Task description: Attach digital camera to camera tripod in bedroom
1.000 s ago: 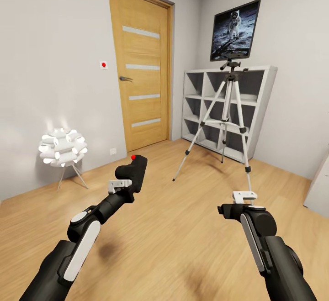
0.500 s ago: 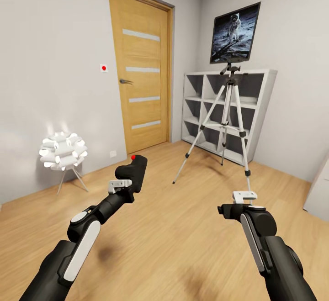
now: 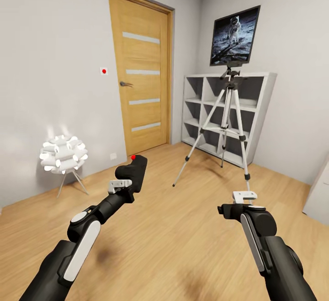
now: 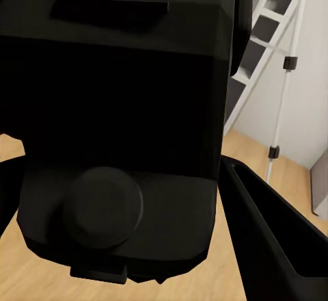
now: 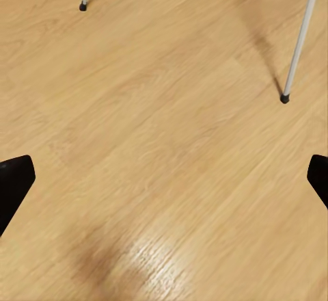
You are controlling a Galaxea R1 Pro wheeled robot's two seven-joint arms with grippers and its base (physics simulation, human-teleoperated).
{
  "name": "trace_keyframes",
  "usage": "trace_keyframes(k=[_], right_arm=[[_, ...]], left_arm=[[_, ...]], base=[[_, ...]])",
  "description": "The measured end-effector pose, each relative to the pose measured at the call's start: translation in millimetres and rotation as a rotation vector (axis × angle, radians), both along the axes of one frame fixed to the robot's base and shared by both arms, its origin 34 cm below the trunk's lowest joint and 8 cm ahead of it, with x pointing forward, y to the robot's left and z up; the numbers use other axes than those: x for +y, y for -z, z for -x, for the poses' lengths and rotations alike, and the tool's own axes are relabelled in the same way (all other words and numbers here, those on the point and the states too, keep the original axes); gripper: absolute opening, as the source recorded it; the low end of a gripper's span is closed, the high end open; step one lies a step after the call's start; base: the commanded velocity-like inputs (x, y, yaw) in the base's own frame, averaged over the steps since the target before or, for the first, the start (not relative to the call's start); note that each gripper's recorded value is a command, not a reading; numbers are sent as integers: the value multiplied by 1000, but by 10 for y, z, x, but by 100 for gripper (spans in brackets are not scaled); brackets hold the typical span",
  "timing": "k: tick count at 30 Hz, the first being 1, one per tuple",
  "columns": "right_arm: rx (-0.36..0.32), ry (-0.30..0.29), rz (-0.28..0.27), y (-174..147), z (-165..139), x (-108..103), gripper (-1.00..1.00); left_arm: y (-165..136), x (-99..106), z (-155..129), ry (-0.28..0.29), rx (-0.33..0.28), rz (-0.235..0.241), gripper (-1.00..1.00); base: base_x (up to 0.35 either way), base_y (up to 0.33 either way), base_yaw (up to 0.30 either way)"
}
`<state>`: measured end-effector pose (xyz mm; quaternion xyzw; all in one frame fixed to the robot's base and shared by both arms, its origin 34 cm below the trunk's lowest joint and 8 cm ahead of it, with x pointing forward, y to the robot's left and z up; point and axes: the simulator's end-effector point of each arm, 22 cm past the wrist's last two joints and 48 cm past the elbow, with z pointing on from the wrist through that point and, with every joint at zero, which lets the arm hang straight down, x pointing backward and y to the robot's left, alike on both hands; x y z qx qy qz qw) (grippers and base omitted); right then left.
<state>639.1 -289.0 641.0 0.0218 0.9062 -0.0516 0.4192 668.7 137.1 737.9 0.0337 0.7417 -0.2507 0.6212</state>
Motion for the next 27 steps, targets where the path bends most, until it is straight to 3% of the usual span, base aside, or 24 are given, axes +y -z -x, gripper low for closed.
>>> trace_keyframes(k=[27], right_arm=[[2, 2, -1, -577, -128, -7, 100]], left_arm=[[-580, -1, -130, 0, 2, 0, -100]], base=[[0, 0, 0]])
